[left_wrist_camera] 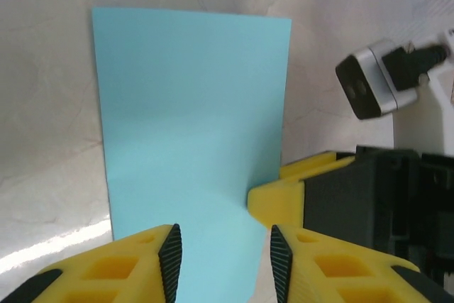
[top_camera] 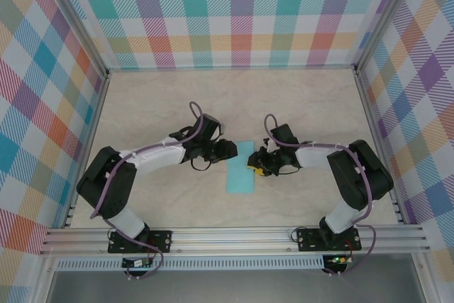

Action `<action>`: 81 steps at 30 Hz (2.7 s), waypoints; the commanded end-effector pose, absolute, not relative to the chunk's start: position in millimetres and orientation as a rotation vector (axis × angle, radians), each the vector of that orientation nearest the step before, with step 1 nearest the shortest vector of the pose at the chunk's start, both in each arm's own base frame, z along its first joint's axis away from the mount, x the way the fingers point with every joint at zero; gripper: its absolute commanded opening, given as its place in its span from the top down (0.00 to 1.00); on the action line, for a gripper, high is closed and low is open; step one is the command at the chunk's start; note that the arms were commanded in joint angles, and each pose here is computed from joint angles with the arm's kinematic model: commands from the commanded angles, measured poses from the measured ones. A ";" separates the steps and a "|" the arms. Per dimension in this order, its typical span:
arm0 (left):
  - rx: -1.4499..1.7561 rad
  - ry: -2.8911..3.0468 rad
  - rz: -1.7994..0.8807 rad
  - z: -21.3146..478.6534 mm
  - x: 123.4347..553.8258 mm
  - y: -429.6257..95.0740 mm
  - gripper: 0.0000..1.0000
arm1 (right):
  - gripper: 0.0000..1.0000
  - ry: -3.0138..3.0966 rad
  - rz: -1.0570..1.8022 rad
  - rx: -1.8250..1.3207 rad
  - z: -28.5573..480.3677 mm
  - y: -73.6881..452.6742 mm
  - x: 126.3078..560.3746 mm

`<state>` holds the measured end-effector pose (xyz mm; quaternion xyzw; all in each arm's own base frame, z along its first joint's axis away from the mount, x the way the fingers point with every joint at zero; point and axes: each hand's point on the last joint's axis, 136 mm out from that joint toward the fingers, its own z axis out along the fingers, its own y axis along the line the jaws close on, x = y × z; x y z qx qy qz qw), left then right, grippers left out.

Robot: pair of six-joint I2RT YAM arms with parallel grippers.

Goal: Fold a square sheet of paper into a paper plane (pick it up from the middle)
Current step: Third fold the triangle at the center of the table.

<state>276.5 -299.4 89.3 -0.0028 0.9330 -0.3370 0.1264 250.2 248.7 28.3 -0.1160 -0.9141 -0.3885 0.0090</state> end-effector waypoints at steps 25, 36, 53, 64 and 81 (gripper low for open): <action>0.576 2.375 -0.562 114.5 188.5 -307.3 0.43 | 0.82 -2.738 -1.269 -0.323 41.4 254.7 232.2; 0.991 2.308 -0.237 86.5 157.5 -331.5 0.38 | 0.85 -2.741 -1.238 -0.323 45.0 255.8 236.3; 1.152 2.213 0.021 62.9 155.4 -344.6 0.27 | 0.85 -2.742 -1.238 -0.328 51.6 256.1 237.4; 1.079 2.198 0.078 63.7 165.4 -340.3 0.68 | 0.85 -2.757 -1.214 -0.324 51.0 253.8 237.2; 0.939 2.282 -0.127 78.8 178.8 -324.7 1.00 | 0.82 -2.799 -1.218 -0.304 59.9 251.5 240.1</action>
